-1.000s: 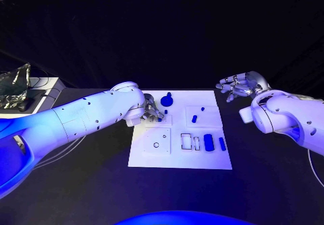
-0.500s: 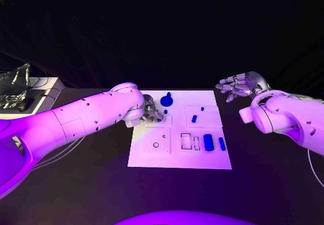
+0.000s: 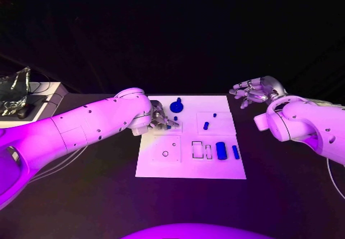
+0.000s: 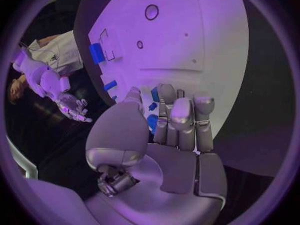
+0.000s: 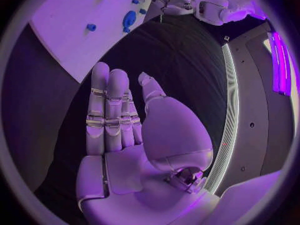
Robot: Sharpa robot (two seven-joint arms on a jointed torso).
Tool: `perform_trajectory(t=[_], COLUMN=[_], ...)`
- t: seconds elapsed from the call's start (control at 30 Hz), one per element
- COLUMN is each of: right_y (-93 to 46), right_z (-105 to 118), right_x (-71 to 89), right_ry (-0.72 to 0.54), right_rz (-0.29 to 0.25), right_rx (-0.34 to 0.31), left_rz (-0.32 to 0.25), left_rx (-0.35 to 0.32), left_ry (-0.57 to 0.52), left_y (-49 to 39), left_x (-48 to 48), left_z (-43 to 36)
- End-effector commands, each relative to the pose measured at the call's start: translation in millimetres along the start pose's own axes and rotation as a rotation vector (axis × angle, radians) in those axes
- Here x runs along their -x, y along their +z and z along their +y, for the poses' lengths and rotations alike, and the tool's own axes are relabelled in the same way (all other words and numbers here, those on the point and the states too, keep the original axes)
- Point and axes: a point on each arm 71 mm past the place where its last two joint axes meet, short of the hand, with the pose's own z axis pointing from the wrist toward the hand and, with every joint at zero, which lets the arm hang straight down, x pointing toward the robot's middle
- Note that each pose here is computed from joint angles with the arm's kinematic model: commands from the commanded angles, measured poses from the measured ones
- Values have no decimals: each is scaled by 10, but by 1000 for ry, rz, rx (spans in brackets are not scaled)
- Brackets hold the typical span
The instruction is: Assemble the parts on the task board
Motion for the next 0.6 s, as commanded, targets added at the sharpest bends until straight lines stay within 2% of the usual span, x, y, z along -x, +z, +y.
perform_trajectory(t=[0.03,0.27,0.43,0.6], right_y=[0,0,1,2], right_z=[0,-5,-13,-25], right_x=[-8,-13,-4,13], right_ry=[-1,-1,-2,-3], right_rz=[13,12,10,5], right_rx=[10,9,7,4], left_rz=[-9,-20,-36,-44], left_rx=[-7,-21,-31,-27], left_ry=[-14,-28,-42,-55], left_y=[-24,-110,-187,-251], left_x=[4,78,184,314], left_z=[-14,-13,-3,52])
